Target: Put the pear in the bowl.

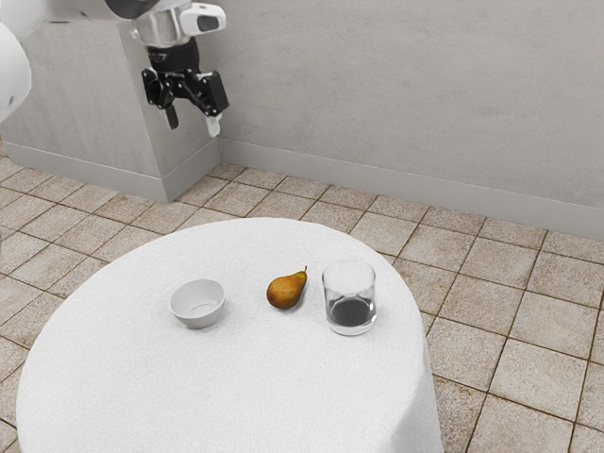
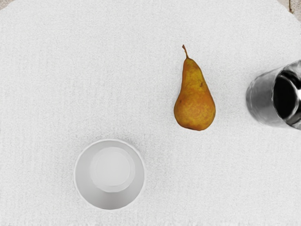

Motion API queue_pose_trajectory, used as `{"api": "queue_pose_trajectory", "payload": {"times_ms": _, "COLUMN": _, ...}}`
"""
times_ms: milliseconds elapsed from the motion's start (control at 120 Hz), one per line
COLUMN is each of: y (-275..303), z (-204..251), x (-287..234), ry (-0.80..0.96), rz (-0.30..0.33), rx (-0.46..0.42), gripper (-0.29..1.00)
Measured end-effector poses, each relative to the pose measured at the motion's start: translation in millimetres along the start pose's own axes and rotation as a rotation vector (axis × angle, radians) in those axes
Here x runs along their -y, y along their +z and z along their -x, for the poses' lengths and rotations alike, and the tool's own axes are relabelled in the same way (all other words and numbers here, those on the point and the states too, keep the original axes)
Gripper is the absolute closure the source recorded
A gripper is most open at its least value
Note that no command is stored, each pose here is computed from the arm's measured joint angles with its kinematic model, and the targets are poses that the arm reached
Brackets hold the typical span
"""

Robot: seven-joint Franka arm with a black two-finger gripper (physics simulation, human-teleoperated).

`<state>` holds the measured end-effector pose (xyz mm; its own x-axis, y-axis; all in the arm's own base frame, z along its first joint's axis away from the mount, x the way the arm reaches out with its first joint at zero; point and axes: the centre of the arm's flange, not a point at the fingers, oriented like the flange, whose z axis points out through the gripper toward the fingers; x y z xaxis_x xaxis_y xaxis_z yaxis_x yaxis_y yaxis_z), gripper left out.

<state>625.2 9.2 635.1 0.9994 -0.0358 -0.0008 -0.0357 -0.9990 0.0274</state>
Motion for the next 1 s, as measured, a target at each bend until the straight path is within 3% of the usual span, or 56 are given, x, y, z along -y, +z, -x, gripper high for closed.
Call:
{"api": "queue_pose_trajectory", "payload": {"times_ms": 100, "y": -10, "z": 8, "x": -17, "ry": 0.040, "rz": -0.048, "rx": 0.004, "gripper": 0.00}}
{"api": "queue_pose_trajectory", "payload": {"times_ms": 217, "y": 1, "z": 39, "x": -1, "ry": 0.028, "rz": -0.043, "rx": 0.048, "gripper": 0.00}}
{"api": "queue_pose_trajectory", "payload": {"times_ms": 350, "y": 134, "z": 56, "x": 23, "ry": -0.013, "rz": -0.019, "rx": 0.226, "gripper": 0.00}}
{"api": "queue_pose_trajectory", "payload": {"times_ms": 458, "y": 238, "z": 50, "x": 3, "ry": -0.001, "rz": 0.004, "rx": 0.274, "gripper": 0.00}}
{"api": "queue_pose_trajectory", "payload": {"times_ms": 533, "y": 276, "z": 35, "x": -11, "ry": -0.006, "rz": 0.027, "rx": 0.240, "gripper": 0.00}}
{"api": "queue_pose_trajectory", "payload": {"times_ms": 617, "y": 274, "z": -2, "x": -33, "ry": -0.004, "rz": 0.046, "rx": 0.135, "gripper": 0.00}}
{"api": "queue_pose_trajectory", "payload": {"times_ms": 717, "y": 288, "z": -21, "x": -52, "ry": -0.013, "rz": 0.068, "rx": 0.087, "gripper": 0.00}}
{"api": "queue_pose_trajectory", "payload": {"times_ms": 792, "y": 282, "z": -40, "x": -64, "ry": 0.018, "rz": 0.045, "rx": 0.041, "gripper": 0.00}}
{"api": "queue_pose_trajectory", "payload": {"times_ms": 1000, "y": 318, "z": -52, "x": -74, "ry": 0.074, "rz": 0.017, "rx": 0.042, "gripper": 0.00}}
